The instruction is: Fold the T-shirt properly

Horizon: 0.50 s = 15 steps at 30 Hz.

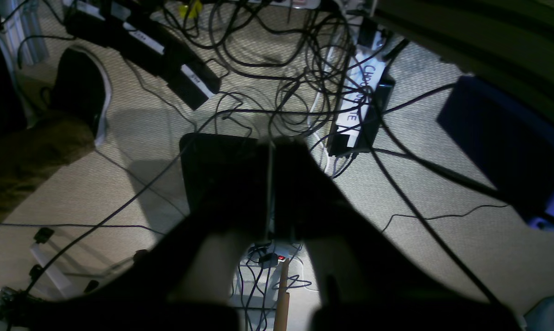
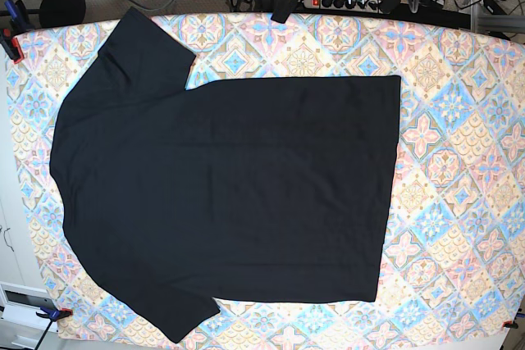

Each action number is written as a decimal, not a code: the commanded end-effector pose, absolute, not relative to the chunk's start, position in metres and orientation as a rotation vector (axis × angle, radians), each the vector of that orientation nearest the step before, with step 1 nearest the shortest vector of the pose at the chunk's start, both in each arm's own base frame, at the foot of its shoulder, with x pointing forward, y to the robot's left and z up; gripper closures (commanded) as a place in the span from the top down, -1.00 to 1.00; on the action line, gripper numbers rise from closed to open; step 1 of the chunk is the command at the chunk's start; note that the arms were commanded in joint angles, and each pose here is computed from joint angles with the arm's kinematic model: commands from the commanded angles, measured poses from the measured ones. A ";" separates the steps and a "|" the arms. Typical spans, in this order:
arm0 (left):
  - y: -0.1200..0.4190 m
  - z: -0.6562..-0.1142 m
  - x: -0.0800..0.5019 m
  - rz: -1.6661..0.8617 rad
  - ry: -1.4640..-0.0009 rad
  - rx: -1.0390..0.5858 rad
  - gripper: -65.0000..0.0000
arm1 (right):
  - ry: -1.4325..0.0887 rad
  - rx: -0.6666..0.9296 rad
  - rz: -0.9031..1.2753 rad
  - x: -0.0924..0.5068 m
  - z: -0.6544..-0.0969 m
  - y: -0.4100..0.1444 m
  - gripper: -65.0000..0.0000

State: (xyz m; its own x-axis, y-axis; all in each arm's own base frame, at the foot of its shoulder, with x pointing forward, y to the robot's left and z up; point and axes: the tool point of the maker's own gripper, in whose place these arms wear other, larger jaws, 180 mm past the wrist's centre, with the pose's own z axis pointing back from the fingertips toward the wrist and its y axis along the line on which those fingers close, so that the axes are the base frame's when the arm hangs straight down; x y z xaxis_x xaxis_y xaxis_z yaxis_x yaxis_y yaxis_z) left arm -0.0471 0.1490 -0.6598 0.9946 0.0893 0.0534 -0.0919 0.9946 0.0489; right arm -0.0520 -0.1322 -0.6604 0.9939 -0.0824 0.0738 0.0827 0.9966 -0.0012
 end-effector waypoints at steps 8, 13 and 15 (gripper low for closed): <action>0.148 -0.659 -0.053 0.097 -0.042 0.052 -0.97 | -0.069 -0.009 -0.086 -0.057 -0.660 -0.135 -1.00; 0.150 -0.659 -0.054 0.095 -0.040 0.055 -0.97 | -0.064 -0.011 -0.086 -0.060 -0.660 -0.136 -1.00; 0.151 -0.658 -0.064 0.087 -0.025 0.056 -0.97 | -0.050 -0.012 -0.086 -0.070 -0.659 -0.136 -1.00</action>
State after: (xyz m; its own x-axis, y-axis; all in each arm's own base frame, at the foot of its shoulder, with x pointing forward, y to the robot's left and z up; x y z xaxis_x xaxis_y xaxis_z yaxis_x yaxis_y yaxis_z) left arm -0.0510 0.1486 -0.6594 0.9948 0.0884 0.0510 -0.0908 0.9947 0.0482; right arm -0.0596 -0.1341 -0.6595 0.9943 -0.0823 0.0684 0.0829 0.9965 -0.0051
